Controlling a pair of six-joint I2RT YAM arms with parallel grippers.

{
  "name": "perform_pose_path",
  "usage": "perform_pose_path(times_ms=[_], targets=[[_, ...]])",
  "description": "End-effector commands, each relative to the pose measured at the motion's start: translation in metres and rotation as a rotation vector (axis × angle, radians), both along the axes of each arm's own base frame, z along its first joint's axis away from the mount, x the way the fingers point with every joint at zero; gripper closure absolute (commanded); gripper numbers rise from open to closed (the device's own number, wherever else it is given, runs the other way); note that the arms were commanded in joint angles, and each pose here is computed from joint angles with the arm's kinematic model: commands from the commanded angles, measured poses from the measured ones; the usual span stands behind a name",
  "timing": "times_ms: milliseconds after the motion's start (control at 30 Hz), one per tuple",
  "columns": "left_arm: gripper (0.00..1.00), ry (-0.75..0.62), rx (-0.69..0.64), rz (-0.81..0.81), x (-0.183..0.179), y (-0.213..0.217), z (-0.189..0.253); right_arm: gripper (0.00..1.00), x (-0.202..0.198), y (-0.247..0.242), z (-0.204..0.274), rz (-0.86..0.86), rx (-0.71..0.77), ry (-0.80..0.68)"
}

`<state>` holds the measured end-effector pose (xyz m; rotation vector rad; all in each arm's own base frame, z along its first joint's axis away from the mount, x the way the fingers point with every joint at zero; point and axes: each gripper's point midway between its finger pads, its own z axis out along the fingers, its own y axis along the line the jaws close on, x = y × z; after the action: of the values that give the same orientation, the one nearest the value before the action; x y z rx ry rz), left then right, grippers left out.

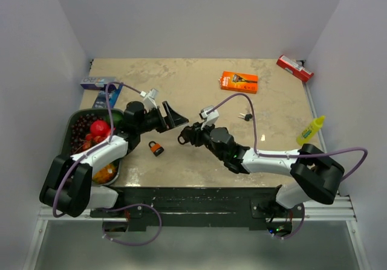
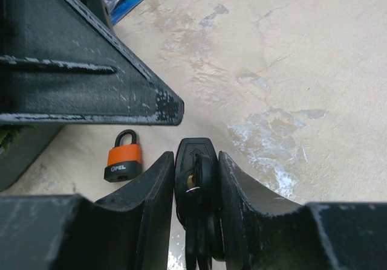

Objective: Unlock with the key

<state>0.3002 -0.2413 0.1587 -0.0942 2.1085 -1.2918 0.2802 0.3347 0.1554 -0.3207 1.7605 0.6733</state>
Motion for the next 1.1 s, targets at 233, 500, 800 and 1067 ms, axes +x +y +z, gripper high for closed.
perform_pose_path(times_ms=[233,500,800,1067], targets=[[0.07,-0.124,-0.035,0.139,-0.001,0.019,0.026,1.0,0.019,-0.01,0.038,-0.137,0.105,-0.056],[0.06,-0.13,0.08,0.112,-0.011,0.028,0.011,1.0,0.025,-0.017,0.022,-0.133,0.038,0.01],[0.06,-0.018,0.235,0.02,-0.038,0.021,-0.041,1.0,0.021,-0.056,-0.054,-0.272,-0.052,0.242],[0.05,-0.03,0.29,-0.07,-0.035,0.014,-0.025,1.0,0.01,-0.072,-0.084,-0.312,-0.082,0.307]])
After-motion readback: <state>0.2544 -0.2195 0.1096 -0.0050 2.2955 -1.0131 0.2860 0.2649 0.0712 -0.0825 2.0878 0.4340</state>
